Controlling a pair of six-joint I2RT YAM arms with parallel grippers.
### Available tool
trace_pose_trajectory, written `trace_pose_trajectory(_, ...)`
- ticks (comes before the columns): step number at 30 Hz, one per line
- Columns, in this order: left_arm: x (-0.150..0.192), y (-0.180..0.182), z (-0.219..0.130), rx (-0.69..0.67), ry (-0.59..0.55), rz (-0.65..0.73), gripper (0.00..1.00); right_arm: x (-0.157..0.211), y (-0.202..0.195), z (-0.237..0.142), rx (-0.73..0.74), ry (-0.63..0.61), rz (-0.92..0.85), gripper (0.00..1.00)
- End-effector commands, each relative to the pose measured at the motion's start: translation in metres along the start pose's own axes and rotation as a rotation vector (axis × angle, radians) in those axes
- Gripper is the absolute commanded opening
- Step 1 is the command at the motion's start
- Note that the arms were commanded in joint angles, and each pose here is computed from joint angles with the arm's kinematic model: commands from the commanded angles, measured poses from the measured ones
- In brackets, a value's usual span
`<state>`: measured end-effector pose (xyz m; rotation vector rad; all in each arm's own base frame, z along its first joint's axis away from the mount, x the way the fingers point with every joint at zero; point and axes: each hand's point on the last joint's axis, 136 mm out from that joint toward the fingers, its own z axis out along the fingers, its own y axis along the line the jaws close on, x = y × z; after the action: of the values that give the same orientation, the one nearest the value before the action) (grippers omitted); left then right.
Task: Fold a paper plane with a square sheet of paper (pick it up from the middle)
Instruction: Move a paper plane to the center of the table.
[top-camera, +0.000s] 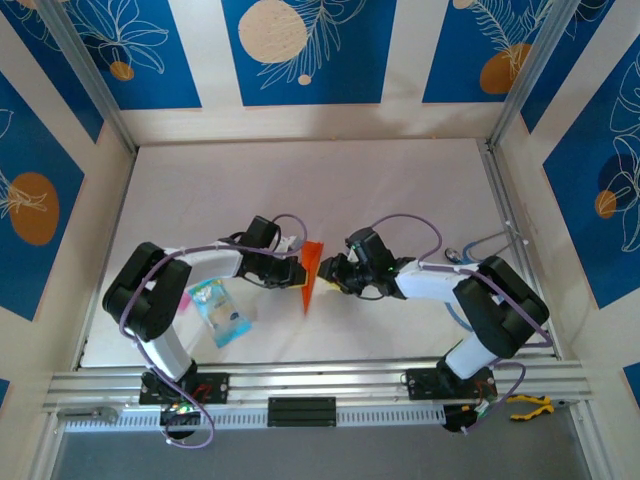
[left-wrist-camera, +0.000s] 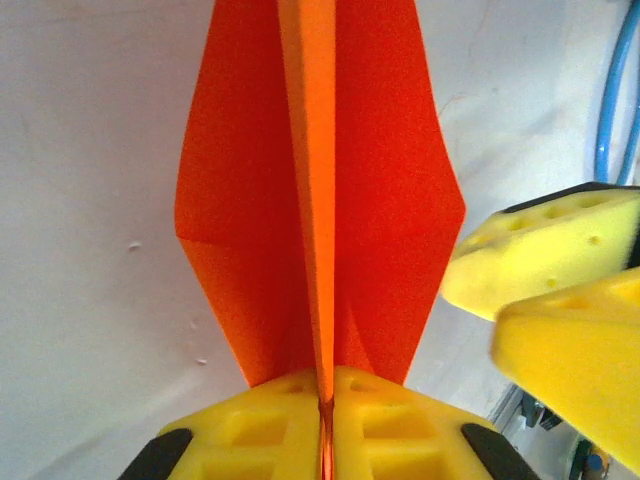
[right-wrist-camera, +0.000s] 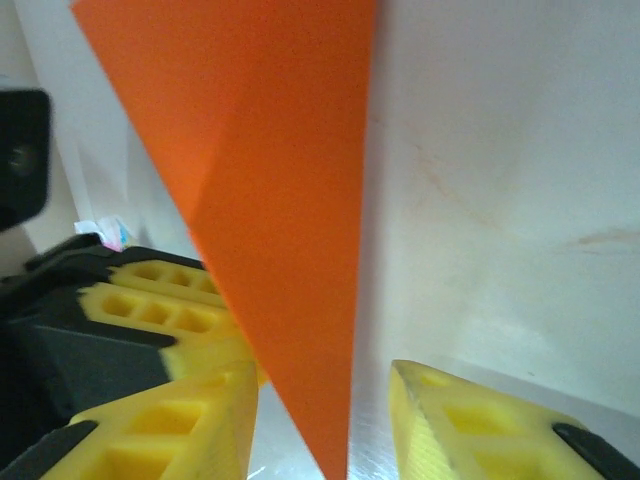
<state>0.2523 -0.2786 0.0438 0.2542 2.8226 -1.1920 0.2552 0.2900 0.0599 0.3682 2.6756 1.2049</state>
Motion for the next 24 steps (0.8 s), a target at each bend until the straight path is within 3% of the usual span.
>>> trace_pose_trajectory(1, -0.001, -0.007, -0.005, -0.021, -0.005, 0.033, 0.11, 0.001, 0.015, 0.006, -0.019, 0.029, -0.034, 0.41)
trace_pose_trajectory(12, -0.001, -0.01, -0.005, -0.025, -0.004, 0.044, 0.12, 0.0, 0.003, 0.029, 0.111, 0.073, -0.012, 0.43)
trace_pose_trajectory(24, 0.0, -0.001, -0.008, -0.082, -0.007, 0.058, 0.13, 0.003, -0.031, 0.019, 0.211, 0.041, 0.056, 0.26)
